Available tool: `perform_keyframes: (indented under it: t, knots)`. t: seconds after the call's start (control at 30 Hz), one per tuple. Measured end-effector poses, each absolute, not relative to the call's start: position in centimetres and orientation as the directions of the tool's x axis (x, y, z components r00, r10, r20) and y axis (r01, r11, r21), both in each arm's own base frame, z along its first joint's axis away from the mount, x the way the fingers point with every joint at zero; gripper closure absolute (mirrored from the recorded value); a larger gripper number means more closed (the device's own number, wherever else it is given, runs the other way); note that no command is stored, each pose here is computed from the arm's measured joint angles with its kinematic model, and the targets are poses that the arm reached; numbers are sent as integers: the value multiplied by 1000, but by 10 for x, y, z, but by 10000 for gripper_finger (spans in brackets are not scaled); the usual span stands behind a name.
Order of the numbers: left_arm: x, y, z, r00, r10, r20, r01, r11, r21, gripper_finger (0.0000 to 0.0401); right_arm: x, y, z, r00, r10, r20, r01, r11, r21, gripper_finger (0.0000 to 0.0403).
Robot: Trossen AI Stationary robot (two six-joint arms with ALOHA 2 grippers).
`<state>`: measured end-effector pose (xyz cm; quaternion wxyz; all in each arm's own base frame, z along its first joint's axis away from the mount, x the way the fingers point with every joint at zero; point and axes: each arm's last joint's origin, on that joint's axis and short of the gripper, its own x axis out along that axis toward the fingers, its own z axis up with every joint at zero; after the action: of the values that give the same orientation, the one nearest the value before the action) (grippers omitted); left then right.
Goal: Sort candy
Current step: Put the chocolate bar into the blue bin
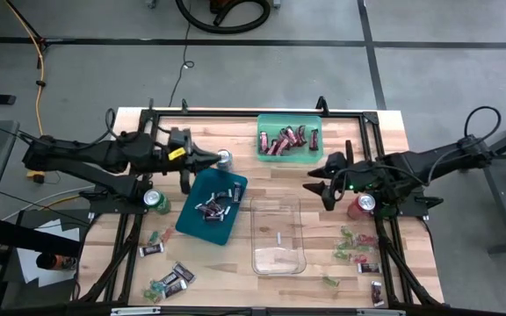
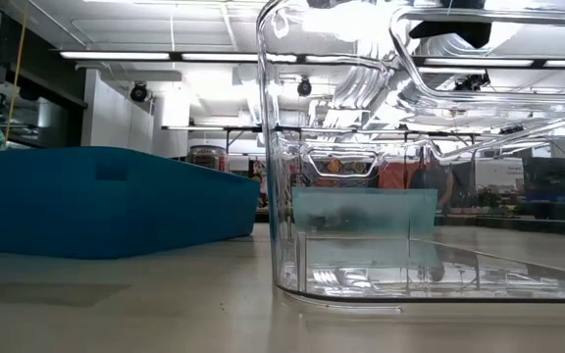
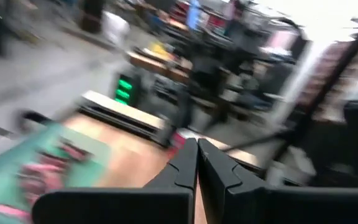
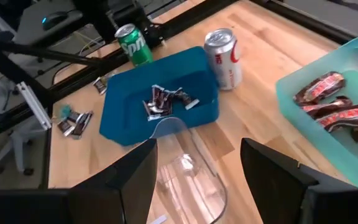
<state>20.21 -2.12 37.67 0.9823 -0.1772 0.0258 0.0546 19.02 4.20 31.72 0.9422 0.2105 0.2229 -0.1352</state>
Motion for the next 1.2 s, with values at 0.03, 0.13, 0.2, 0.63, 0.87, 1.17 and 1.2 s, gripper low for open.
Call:
perform_keyframes:
  t: [0.03, 0.13, 0.2, 0.63, 0.87, 1.17, 1.2]
  knots:
    - [203, -23, 376, 996, 50, -80, -77, 921, -381, 400, 190, 42, 317, 863, -167, -476, 352, 875, 331, 179]
    - [201, -28, 373, 990, -84, -117, 20, 882, -470, 387, 190, 41, 317, 863, -177, -474, 353, 881, 314, 179]
    - [199, -37, 373, 968, -157, -197, 36, 860, -509, 370, 190, 41, 317, 862, -178, -475, 353, 883, 310, 179]
    - [186, -143, 339, 475, -300, -827, 255, 947, -198, 204, 188, 41, 314, 843, -184, -505, 352, 900, 259, 179]
    - [181, -201, 260, 267, -114, -957, 413, 911, 7, 177, 188, 41, 314, 843, -192, -502, 361, 895, 263, 179]
    - [189, -219, 183, 191, -134, -972, 444, 895, -37, 176, 188, 40, 313, 834, -196, -515, 377, 884, 275, 179]
    - [189, -218, 179, 189, -130, -973, 430, 902, -37, 176, 188, 40, 313, 833, -196, -517, 378, 884, 274, 179]
